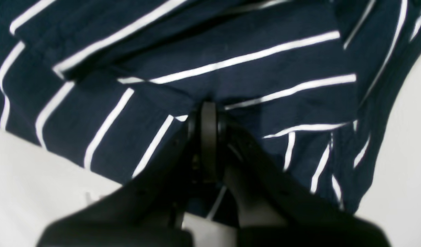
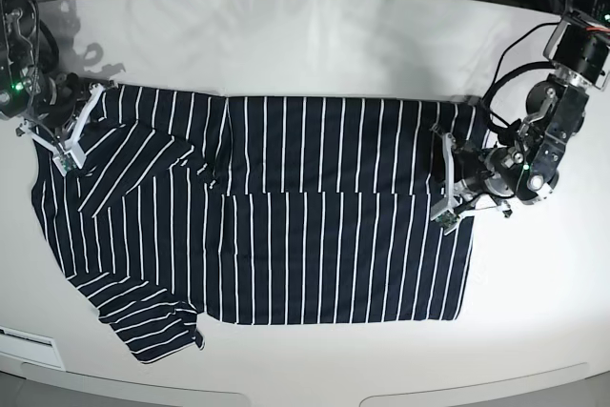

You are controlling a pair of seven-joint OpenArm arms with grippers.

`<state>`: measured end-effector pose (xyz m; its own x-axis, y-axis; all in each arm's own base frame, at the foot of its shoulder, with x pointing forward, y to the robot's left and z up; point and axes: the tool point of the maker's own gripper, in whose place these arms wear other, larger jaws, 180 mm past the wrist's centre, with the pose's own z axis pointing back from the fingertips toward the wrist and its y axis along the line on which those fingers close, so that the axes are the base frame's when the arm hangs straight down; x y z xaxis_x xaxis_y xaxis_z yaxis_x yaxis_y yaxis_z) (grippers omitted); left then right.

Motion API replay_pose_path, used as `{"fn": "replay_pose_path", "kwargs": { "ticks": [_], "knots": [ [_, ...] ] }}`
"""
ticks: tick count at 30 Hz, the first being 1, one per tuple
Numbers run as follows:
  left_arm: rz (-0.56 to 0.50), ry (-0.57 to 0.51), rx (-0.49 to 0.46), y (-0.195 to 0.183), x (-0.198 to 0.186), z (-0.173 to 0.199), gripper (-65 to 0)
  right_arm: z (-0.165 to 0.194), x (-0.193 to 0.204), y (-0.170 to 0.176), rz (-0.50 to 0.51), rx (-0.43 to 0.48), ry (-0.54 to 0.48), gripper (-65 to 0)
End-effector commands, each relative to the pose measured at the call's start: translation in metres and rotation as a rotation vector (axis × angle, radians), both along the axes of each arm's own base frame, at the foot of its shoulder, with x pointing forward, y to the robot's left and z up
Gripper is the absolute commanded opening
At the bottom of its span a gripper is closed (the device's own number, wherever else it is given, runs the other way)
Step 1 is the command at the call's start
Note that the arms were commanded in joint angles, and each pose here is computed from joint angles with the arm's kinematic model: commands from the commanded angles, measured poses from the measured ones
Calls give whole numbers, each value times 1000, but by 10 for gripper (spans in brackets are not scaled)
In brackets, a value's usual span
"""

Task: Fold the T-shirt properly
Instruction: 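Lower the held edges onto the shirt body, folding it in half, then drag the folded shirt with both grippers toward the robot's base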

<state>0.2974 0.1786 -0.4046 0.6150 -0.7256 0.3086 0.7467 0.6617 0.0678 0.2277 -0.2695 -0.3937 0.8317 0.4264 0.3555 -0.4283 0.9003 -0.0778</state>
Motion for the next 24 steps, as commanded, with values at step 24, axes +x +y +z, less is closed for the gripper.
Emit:
{"fn": "replay_pose_path", "kwargs": {
  "ticks": [24],
  "knots": [
    [-153, 150, 254, 41, -129, -9, -650, -2, -76, -48, -99, -15, 119, -650]
  ]
}}
